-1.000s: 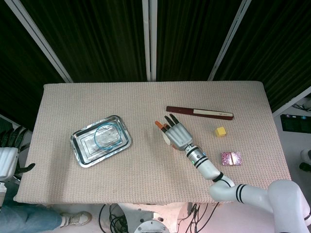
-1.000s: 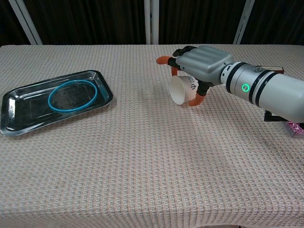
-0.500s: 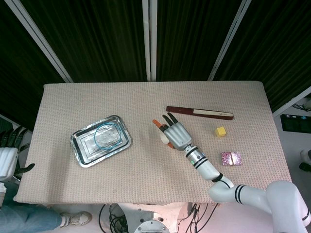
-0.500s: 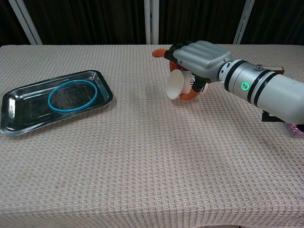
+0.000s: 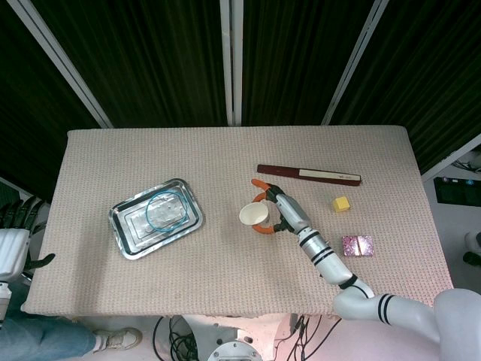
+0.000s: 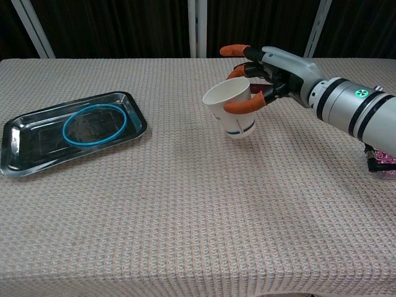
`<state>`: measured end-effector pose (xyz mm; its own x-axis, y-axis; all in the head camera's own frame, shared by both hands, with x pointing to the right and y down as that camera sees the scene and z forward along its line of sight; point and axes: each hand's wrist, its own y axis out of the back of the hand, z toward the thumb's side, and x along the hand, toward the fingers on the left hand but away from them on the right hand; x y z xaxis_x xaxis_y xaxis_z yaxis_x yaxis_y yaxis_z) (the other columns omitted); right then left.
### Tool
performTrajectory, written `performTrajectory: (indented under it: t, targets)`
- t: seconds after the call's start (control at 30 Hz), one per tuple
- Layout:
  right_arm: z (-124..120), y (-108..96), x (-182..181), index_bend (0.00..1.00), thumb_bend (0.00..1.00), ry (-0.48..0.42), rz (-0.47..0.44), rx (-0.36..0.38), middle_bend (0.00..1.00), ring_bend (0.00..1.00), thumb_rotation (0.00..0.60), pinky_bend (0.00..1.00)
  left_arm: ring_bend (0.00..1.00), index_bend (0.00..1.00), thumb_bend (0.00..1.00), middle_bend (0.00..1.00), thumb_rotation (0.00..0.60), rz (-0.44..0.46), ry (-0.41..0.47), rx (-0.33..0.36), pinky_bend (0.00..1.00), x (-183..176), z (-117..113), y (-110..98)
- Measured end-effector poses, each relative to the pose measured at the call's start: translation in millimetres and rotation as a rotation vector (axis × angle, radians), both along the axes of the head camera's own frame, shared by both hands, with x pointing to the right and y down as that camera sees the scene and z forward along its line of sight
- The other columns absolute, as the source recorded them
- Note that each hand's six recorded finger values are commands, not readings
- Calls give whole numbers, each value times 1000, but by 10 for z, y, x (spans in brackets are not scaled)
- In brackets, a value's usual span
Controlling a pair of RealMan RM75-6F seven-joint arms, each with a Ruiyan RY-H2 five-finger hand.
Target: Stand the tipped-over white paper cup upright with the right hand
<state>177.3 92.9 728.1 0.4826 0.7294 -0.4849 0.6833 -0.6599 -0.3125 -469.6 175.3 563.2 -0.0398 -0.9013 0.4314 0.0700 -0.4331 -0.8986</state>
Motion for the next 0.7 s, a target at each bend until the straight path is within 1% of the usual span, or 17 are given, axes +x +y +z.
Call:
performTrajectory:
  t: [0.1, 0.17, 0.27, 0.4, 0.43, 0.5, 0.57, 0.67, 0.7]
  targets:
    - [91, 55, 143, 91, 168, -101, 84, -107, 449, 62, 600, 0, 0, 0, 96, 0, 600, -2, 4, -10, 38, 2, 14, 5]
    - [143, 90, 222, 91, 158, -128, 105, -144, 449, 62, 600, 0, 0, 0, 96, 0, 600, 0, 2, -9, 38, 2, 11, 1]
    - [221, 153, 340, 92, 148, -131, 99, -172, 450, 62, 600, 0, 0, 0, 96, 0, 600, 1, 5, -1, 38, 7, 2, -3]
    - [285, 242, 436, 93, 135, -106, 59, -184, 448, 62, 600, 0, 0, 0, 96, 0, 600, 2, 8, 3, 38, 9, -5, -4]
    - [286, 249, 449, 75, 126, -102, 53, -181, 439, 60, 600, 0, 0, 0, 96, 0, 600, 4, 8, 5, 38, 10, -7, -5]
    - [274, 258, 465, 28, 98, -93, 36, -167, 391, 38, 600, 0, 0, 0, 96, 0, 600, 6, 9, 8, 38, 12, -11, -7]
    - [247, 265, 477, 1, 55, -80, 8, -143, 287, 11, 600, 0, 0, 0, 97, 0, 600, 6, 10, 11, 38, 12, -14, -7]
    - [184, 263, 504, 0, 0, -58, -31, -92, 14, 0, 600, 0, 0, 0, 96, 0, 600, 8, 11, 12, 38, 14, -15, -7]
    - [159, 259, 517, 0, 0, -51, -41, -72, 1, 0, 600, 0, 0, 0, 96, 0, 600, 9, 11, 12, 38, 15, -15, -7]
